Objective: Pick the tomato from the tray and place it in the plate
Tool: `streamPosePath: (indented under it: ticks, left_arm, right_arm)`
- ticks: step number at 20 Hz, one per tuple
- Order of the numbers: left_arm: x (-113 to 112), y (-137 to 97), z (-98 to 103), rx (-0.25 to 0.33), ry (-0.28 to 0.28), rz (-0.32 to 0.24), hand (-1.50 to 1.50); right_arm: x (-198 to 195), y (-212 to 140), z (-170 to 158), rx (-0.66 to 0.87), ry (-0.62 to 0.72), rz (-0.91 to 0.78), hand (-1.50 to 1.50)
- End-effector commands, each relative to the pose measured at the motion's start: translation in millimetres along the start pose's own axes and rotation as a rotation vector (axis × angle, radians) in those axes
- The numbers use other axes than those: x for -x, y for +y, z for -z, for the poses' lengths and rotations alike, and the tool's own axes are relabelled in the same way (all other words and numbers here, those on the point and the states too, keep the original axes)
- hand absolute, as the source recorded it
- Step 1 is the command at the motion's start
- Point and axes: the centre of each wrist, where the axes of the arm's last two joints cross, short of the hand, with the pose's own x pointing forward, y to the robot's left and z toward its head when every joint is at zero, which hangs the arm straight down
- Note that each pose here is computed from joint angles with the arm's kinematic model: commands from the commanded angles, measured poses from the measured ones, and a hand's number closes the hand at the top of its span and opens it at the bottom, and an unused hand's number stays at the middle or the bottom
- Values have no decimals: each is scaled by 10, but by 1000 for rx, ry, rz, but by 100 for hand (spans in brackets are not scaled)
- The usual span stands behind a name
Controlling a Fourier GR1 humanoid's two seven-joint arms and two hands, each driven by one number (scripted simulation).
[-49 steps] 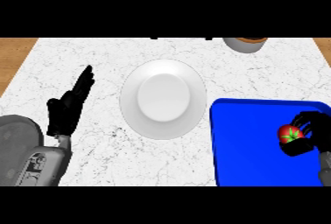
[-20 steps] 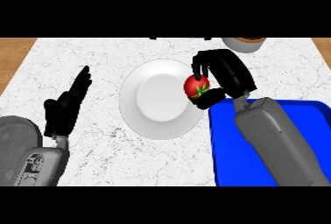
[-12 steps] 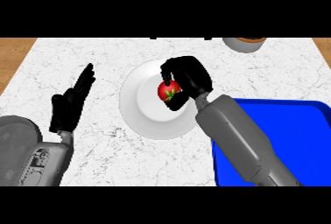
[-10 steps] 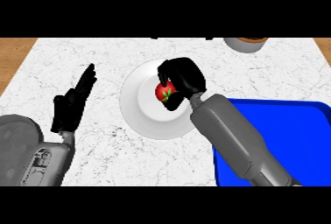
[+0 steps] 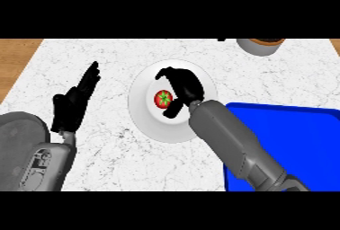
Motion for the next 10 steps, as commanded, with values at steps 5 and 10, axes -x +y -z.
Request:
streamPosePath:
  ticks: [5,10]
  left_arm:
    - [80,6,-68,-10,9,7,0]
    - [63,5,-2,-27,22,-9,0]
  right_arm:
    - [-25,-41,-5,68,-70,323,-150]
    - [102,-194,19,227,-45,523,-150]
